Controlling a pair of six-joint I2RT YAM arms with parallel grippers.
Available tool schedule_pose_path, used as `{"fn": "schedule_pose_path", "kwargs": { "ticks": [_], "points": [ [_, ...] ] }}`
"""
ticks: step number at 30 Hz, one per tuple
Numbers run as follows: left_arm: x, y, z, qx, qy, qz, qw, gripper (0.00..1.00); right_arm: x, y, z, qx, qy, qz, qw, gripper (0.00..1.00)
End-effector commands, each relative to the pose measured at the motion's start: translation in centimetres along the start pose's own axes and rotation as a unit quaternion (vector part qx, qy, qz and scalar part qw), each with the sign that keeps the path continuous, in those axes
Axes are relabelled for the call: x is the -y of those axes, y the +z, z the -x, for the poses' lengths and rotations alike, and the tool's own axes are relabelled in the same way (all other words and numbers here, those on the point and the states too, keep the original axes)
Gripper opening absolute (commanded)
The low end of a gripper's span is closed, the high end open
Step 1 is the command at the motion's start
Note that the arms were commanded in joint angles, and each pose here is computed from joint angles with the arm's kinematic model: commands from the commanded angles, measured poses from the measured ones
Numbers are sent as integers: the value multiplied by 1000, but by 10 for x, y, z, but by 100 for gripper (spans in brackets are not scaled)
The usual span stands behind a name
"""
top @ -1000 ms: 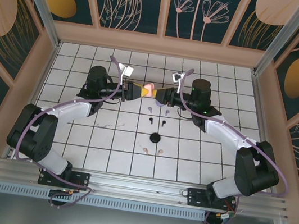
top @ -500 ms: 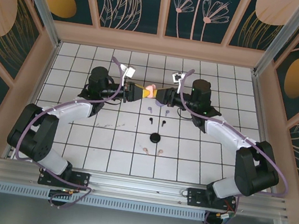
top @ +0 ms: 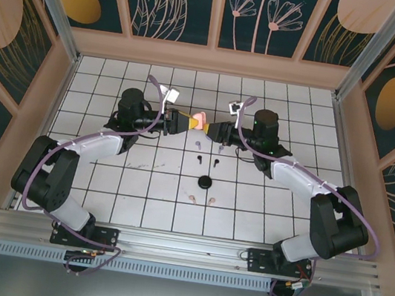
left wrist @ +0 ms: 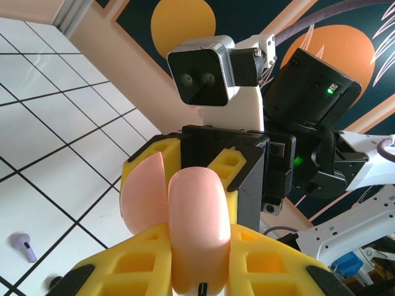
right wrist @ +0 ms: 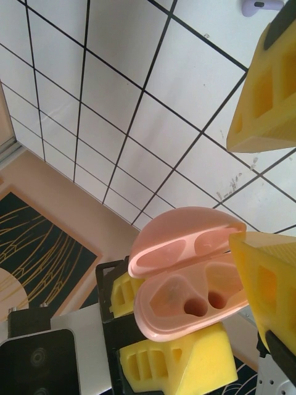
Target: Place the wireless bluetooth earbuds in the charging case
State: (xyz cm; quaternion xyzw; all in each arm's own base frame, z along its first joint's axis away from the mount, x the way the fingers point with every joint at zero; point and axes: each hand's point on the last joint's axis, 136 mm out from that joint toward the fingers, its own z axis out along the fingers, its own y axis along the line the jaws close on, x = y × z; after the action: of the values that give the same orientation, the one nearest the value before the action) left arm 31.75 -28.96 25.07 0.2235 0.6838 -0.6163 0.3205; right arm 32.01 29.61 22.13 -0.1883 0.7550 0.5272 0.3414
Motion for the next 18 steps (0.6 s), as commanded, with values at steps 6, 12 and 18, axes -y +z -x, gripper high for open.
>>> {"fn": "schedule_pose_path", "kwargs": {
  "ticks": [6,12,18],
  "points": [
    [10,3,9,6,24,-14,1000,0,-24,0,27,25,-30,34,999,39],
    [10,4,8,5,24,-16,1000,0,-25,6,29,21,-30,36,999,38],
    [11,4,10,6,27,-15,999,0,-24,9,24,13,-29,35,999,37]
  ]
}}
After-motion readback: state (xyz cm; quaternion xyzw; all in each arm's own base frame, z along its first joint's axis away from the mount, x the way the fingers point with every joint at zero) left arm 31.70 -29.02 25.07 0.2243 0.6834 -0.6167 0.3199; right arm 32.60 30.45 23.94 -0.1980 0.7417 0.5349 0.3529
